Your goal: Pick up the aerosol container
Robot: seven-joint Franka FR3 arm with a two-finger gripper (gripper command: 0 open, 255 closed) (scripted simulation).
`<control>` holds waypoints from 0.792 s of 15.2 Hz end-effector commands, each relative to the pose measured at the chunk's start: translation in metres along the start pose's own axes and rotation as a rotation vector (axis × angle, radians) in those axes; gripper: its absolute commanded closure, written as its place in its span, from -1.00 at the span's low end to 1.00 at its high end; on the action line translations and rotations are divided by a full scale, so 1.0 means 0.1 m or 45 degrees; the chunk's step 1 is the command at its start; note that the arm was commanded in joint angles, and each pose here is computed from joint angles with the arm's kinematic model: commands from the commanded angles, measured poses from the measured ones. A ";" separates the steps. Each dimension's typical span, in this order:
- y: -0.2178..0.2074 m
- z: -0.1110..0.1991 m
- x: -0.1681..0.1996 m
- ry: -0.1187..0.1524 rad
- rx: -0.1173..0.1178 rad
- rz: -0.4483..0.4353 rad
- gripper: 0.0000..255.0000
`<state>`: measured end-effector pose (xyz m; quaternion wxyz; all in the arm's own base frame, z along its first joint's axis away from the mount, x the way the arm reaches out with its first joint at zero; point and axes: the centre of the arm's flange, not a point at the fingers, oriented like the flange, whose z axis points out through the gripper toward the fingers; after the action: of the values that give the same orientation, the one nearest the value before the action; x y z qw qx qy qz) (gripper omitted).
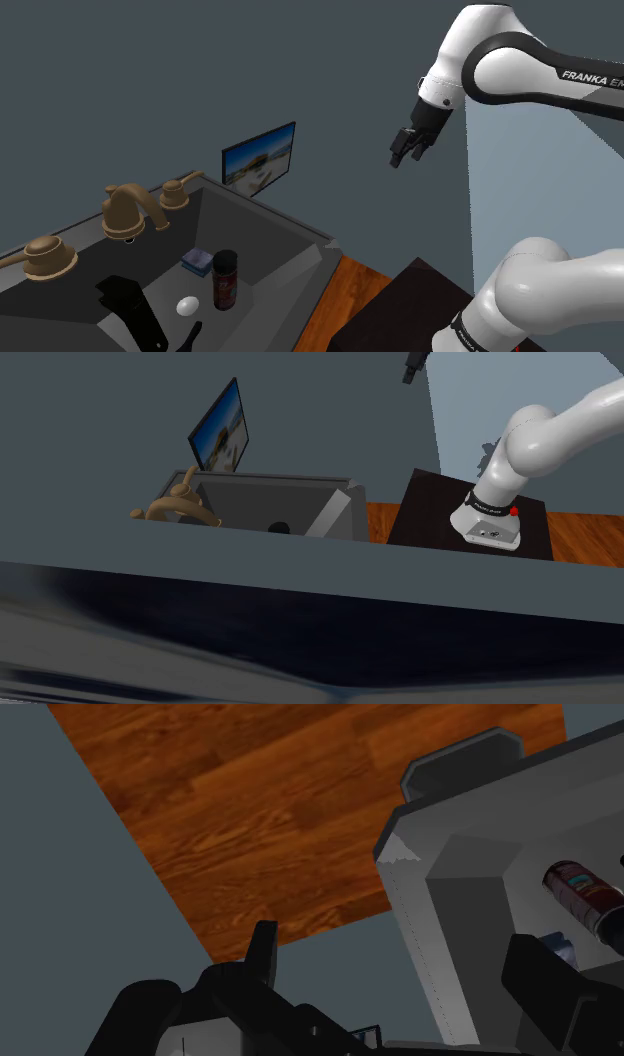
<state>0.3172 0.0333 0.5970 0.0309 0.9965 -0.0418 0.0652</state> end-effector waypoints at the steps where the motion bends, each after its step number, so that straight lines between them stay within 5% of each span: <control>1: 0.00 0.00 0.00 0.000 0.000 0.000 -1.00; 12: -1.10 0.84 0.40 -0.042 0.023 0.025 -1.00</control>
<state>0.3744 0.1247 0.5211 0.0220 0.9972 -0.0501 0.0504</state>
